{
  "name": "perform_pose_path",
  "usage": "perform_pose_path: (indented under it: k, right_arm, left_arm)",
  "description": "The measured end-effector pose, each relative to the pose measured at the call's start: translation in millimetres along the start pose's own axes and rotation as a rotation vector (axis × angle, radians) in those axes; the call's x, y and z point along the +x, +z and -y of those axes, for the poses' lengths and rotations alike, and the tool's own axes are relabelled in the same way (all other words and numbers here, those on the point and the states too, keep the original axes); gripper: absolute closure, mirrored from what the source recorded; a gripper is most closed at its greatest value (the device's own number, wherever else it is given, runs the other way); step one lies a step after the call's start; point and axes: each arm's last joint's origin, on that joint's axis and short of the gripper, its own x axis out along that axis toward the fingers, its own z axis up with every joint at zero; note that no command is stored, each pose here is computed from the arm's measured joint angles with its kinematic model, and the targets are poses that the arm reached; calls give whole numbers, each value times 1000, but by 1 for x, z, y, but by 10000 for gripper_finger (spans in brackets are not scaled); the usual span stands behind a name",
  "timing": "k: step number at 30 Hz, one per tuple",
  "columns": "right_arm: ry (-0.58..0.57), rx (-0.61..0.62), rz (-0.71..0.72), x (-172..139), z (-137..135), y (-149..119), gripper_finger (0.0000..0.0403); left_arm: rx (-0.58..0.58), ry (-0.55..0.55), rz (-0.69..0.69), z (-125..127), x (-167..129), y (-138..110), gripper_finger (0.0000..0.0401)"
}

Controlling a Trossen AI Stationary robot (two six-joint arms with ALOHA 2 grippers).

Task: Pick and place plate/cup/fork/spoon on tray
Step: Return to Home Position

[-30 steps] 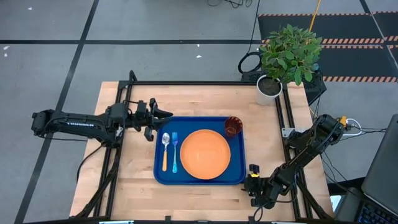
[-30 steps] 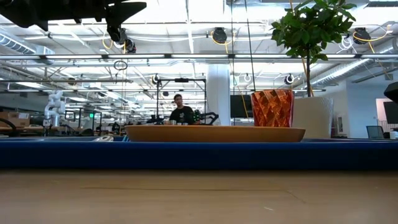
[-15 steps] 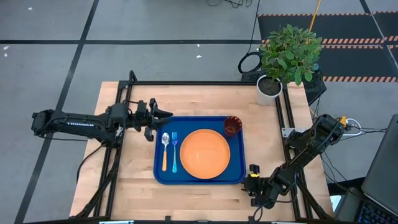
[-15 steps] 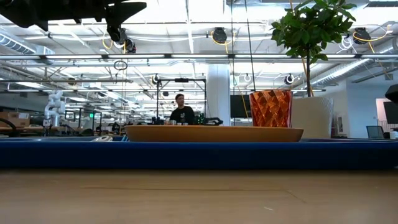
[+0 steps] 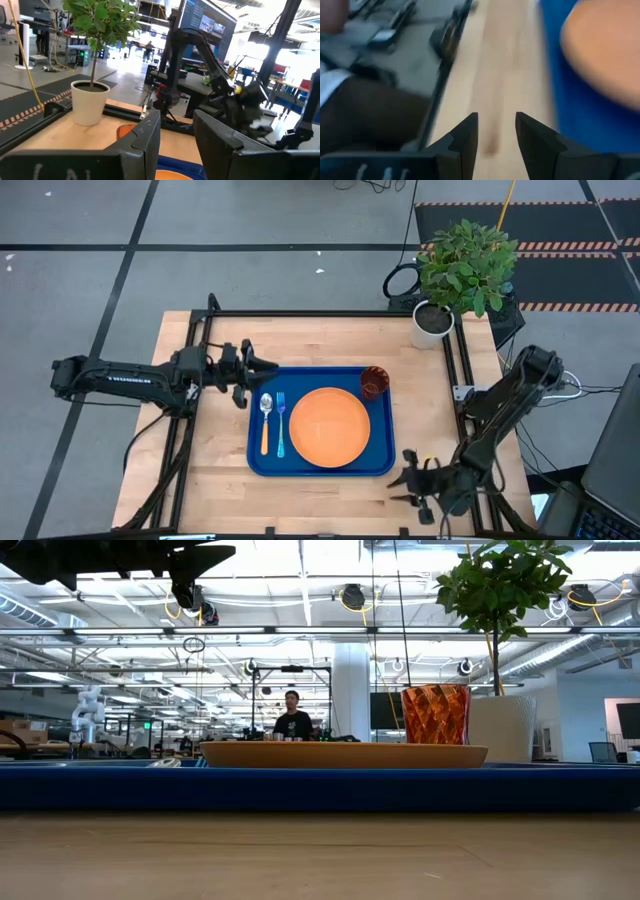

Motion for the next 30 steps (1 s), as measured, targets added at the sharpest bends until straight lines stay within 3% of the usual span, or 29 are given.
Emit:
perform_pose_path:
  k: [7, 12, 16, 20, 24, 30]
  right_arm:
    - [-286, -222, 269, -30, 19, 34, 277]
    - [-366, -202, 268, -31, 54, 33, 277]
    - [-392, -160, 276, -25, 82, 29, 277]
    - [-347, -154, 410, -20, 105, 38, 277]
    - [-174, -186, 553, -20, 124, 51, 277]
    - [-169, -196, 532, -17, 146, 63, 277]
  left_arm:
    - [50, -29, -9, 5, 0, -1, 281]
    - [167, -29, -7, 5, 0, -1, 281]
    - [197, -11, -12, 2, 0, -1, 281]
    - [209, 35, -2, -7, -1, 1, 281]
    - [227, 64, -27, -15, -2, 1, 281]
    - [231, 63, -52, -19, -3, -1, 281]
